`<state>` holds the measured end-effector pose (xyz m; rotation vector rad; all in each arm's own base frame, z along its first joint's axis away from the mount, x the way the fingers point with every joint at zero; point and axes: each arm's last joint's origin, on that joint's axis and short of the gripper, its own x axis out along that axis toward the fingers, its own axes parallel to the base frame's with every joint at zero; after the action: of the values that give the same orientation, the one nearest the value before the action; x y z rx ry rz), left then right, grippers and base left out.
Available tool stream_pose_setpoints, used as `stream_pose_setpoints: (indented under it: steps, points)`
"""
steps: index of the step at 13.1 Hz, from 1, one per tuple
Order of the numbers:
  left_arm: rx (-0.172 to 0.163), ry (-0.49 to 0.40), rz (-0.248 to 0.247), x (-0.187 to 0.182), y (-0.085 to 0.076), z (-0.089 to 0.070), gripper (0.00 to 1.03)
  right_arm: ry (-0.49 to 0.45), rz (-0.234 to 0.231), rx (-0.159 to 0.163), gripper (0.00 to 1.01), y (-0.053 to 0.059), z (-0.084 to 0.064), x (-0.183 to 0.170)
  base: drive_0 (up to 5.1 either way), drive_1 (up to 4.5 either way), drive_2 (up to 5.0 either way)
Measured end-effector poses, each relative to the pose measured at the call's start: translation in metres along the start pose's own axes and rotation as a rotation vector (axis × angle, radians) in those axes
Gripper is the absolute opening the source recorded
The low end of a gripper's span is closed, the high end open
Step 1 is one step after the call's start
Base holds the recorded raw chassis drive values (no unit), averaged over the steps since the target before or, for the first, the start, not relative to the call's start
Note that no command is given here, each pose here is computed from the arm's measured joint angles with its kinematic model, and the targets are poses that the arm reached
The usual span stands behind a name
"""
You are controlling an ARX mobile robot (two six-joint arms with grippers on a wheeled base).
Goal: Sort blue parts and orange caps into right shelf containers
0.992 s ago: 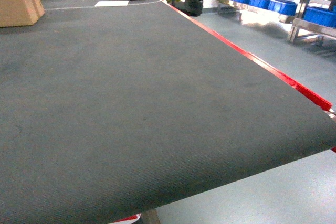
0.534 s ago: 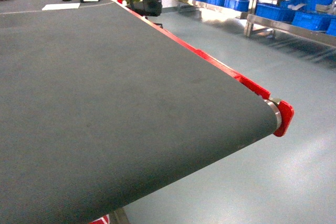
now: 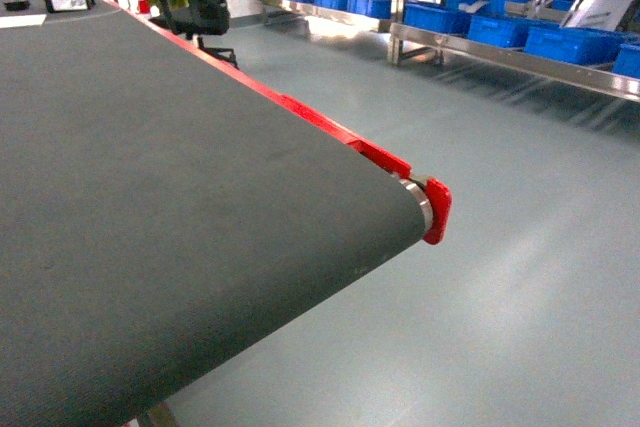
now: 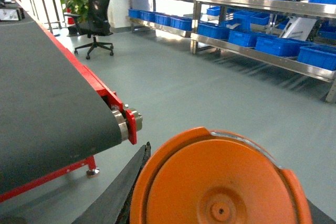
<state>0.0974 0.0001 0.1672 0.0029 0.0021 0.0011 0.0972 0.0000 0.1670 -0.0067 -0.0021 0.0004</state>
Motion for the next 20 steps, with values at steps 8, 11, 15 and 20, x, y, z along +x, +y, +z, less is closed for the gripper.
stream_pose_setpoints:
  steps: [8,11,15,20]
  points:
    - [0.0,0.0,0.0,0.0,0.0,0.0,0.44,0.0,0.0,0.0,0.45,0.0,0.0,0.0,-1.6,-1.61,-1.6]
    - [0.0,0.0,0.0,0.0,0.0,0.0,0.44,0.0,0.0,0.0,0.45,0.0,0.0,0.0,-1.6,-1.61,-1.6]
    - [0.0,0.0,0.0,0.0,0.0,0.0,0.44,0.0,0.0,0.0,0.45,0.0,0.0,0.0,-1.6,-1.61,-1.6]
    - [0.0,0.0,0.0,0.0,0.0,0.0,0.44,0.0,0.0,0.0,0.45,0.0,0.0,0.0,-1.6,-1.61,-1.6]
